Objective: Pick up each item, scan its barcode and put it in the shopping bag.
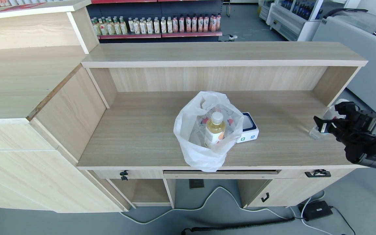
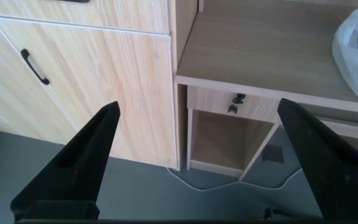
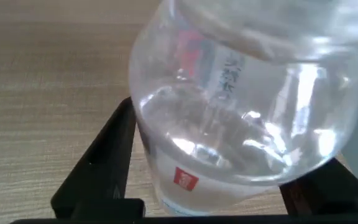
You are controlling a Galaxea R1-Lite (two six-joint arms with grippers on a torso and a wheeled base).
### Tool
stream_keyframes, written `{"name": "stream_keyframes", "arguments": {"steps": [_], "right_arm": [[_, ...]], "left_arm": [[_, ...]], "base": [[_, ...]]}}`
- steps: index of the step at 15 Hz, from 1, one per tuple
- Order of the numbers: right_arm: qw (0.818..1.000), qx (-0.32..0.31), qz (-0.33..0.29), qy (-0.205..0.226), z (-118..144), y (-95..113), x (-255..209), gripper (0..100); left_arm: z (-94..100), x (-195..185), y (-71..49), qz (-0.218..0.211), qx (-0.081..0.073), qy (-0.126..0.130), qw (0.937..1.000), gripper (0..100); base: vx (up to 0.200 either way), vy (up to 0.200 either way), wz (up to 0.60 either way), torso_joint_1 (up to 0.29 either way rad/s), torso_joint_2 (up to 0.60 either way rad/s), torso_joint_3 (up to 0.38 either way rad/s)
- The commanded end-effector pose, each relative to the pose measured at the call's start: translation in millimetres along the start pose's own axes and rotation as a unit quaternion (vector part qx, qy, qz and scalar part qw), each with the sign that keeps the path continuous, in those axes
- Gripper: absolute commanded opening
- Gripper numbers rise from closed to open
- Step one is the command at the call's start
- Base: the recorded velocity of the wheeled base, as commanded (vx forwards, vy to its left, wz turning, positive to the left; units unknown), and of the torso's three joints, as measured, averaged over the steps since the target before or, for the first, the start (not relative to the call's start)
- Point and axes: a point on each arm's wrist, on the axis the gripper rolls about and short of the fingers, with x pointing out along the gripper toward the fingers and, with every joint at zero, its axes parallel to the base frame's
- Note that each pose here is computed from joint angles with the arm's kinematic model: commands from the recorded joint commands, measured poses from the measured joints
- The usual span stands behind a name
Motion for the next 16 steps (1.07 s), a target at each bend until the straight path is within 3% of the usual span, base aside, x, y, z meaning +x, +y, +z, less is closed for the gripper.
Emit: {"name": "stream_keyframes", "arguments": {"steps": [1,5,7,10,11,12,13,16], "right_arm": [[1.000,0.001,-0.001,-0.005,2,-1,0,0],[0.999,-0.002,-0.005,-0.038,28,-4,-2,0],[0.998,0.004,-0.002,-0.064,72,-3,-20,0],[0.989,0.127,0.031,-0.073,157,12,-81,0],[0.984,0.157,0.067,-0.058,179,18,-112,0],[0.970,0.194,0.145,-0.019,197,27,-163,0],[0.958,0.208,0.198,0.008,201,36,-206,0],[0.921,0.212,0.325,0.028,191,65,-296,0]], "left_arm": [[0.1,0,0.0,0.000,0.000,-0.001,1.0000,100],[0.1,0,0.0,0.000,0.000,-0.001,1.0000,100],[0.1,0,0.0,0.000,0.000,-0.001,1.0000,100],[0.1,0,0.0,0.000,0.000,-0.001,1.0000,100],[0.1,0,0.0,0.000,0.000,-0.001,1.0000,100],[0.1,0,0.0,0.000,0.000,-0.001,1.0000,100],[0.1,0,0.0,0.000,0.000,-0.001,1.0000,100],[0.1,0,0.0,0.000,0.000,-0.001,1.0000,100]], "base": [[0.000,0.000,0.00,0.000,0.00,0.000],[0.000,0.000,0.00,0.000,0.00,0.000],[0.000,0.000,0.00,0.000,0.00,0.000],[0.000,0.000,0.00,0.000,0.00,0.000],[0.000,0.000,0.00,0.000,0.00,0.000],[0.000,0.000,0.00,0.000,0.00,0.000],[0.000,0.000,0.00,0.000,0.00,0.000],[0.000,0.000,0.00,0.000,0.00,0.000]]}}
